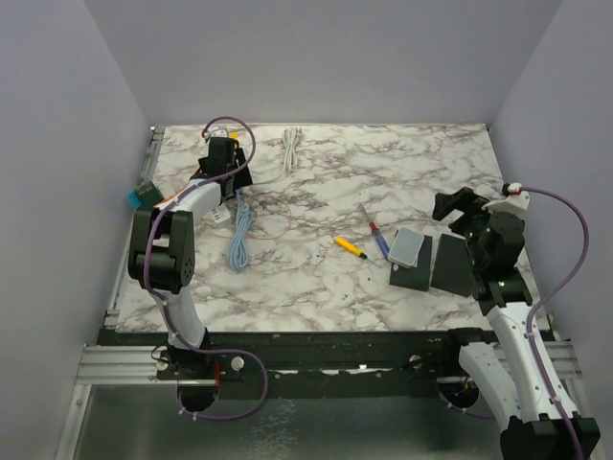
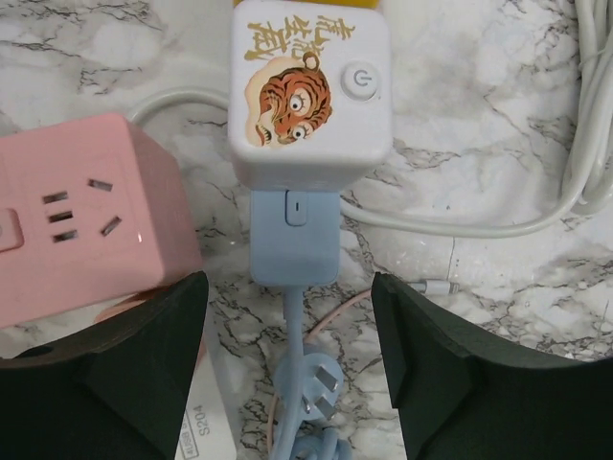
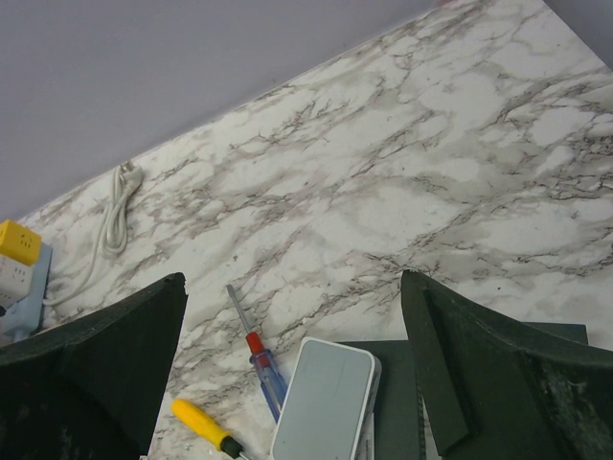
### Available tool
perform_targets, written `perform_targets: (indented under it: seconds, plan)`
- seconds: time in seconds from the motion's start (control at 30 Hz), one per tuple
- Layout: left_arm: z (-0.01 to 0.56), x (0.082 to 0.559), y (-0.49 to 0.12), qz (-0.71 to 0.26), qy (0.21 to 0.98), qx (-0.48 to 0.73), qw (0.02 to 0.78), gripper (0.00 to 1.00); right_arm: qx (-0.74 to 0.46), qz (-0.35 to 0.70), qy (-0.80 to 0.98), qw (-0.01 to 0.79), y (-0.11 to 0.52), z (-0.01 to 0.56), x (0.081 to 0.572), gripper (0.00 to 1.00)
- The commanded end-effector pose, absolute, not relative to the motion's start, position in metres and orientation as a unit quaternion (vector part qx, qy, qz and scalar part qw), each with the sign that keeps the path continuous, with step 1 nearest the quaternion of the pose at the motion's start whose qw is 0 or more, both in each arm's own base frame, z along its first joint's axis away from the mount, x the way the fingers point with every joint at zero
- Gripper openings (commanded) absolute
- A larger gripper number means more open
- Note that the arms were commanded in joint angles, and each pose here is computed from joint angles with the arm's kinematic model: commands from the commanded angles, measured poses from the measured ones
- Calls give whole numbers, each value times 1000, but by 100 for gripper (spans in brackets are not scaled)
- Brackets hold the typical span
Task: Pull the plug off the socket
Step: Move the socket to the center of the board.
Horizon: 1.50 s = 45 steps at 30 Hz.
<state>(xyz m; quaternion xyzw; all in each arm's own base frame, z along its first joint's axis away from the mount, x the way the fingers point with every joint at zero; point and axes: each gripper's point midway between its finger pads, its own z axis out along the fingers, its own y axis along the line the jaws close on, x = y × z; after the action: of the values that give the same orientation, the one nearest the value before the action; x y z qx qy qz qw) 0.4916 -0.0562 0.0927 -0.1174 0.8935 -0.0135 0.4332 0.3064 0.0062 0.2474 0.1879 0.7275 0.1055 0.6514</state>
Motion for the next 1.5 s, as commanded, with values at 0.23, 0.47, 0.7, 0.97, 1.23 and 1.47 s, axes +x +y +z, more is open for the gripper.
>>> perform_targets:
  seconds: [0.23, 0.47, 0.7, 0.97, 1.23, 1.47]
  plan:
    - [79, 529, -68, -30, 888, -108, 446, 67, 189, 116, 735, 641, 10, 236, 314, 100]
    - [75, 522, -46, 27, 886, -119, 448, 67, 188, 118, 743, 631, 12, 228, 316, 100]
    - [62, 522, -49, 24, 892, -116, 437, 67, 188, 115, 742, 633, 11, 230, 316, 100]
    - [49, 522, -40, 27, 897, -129, 422, 68, 189, 115, 740, 636, 10, 234, 315, 100]
    - [31, 522, -45, 19, 909, -114, 400, 64, 190, 115, 741, 633, 10, 236, 315, 100]
    - [30, 523, -45, 22, 911, -104, 399, 57, 189, 117, 743, 631, 11, 234, 315, 99]
